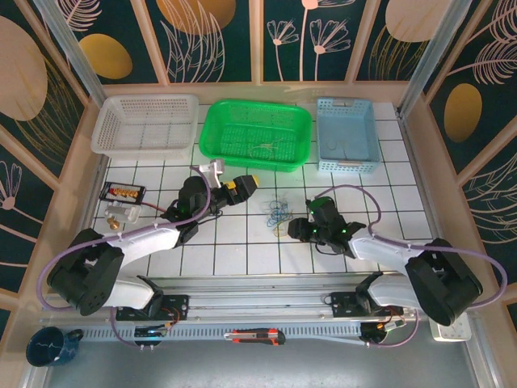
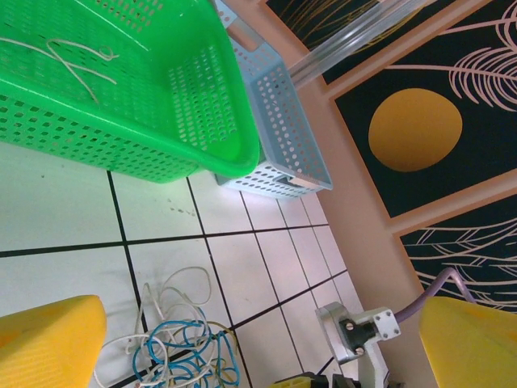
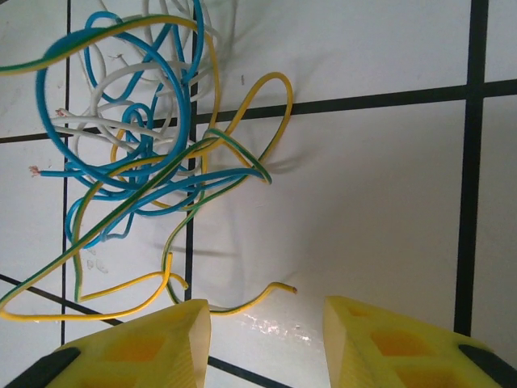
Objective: Untangle the cables
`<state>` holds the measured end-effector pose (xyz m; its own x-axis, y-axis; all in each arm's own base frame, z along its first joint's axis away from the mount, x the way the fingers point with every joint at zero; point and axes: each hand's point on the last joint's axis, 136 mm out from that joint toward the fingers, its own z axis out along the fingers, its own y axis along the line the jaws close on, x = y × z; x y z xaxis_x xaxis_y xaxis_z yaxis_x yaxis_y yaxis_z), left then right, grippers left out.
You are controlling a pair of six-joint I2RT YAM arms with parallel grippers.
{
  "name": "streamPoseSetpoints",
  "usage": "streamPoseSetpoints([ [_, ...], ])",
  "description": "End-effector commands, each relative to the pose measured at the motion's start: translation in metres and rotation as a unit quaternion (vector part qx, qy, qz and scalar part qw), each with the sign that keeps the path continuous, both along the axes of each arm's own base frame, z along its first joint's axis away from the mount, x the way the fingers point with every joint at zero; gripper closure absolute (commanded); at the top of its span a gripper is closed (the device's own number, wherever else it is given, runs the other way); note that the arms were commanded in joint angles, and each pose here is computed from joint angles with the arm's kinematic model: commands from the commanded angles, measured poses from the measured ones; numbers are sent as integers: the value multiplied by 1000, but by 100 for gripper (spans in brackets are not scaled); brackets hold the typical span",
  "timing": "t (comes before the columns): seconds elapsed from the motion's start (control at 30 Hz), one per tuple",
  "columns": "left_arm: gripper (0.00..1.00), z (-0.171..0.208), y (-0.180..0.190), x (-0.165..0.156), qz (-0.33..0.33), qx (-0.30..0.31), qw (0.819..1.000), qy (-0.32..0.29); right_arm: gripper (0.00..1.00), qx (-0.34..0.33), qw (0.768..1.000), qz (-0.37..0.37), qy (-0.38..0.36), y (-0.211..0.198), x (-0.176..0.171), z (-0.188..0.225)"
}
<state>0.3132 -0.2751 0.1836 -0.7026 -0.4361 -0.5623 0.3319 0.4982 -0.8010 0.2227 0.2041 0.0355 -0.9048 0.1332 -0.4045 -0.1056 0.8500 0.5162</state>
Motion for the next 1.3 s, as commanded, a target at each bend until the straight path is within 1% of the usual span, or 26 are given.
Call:
streamPoseSetpoints([
  [0.0,1,2,0,1,-2,-8,1000,-8,59,13,1000,-6,-17,9,14,9],
  [0.17,1,1,1,1,-1,-7,1000,-8,60,8,1000,-7,-16,13,20,7],
  [0.27,1,1,1,1,0,-8,1000,-8,62,-18,1000,-21,-2,9,24,0],
  [0.33,1,1,1,1,0,-9,1000,-9,65,-38,999,-29,11,5,24,-5],
  [0.57,1,1,2,-1,1,-11,1000,-13,67,-84,995,-32,31,3,15,-15],
  [0.7,1,0,2,-1,-1,-11,1000,-14,66,-104,993,-35,31,2,7,-18],
  [0.87,1,-1,1,-1,-3,-11,1000,-16,65,-112,992,-42,31,0,3,-21],
  [0.93,1,-1,1,-1,-4,-12,1000,-15,60,-117,992,-42,27,1,4,-19],
  [0.97,1,-1,1,-1,-6,-12,1000,-16,59,-118,992,-40,24,2,4,-17],
  [1.13,1,0,1,-1,-5,-13,1000,-18,63,-116,993,-22,7,8,1,-7],
  [1.2,1,-1,1,-1,-5,-13,1000,-18,65,-117,993,-22,4,7,0,-6],
  [1.27,1,-2,1,-2,-6,-14,1000,-16,65,-120,992,-26,2,6,2,-7],
])
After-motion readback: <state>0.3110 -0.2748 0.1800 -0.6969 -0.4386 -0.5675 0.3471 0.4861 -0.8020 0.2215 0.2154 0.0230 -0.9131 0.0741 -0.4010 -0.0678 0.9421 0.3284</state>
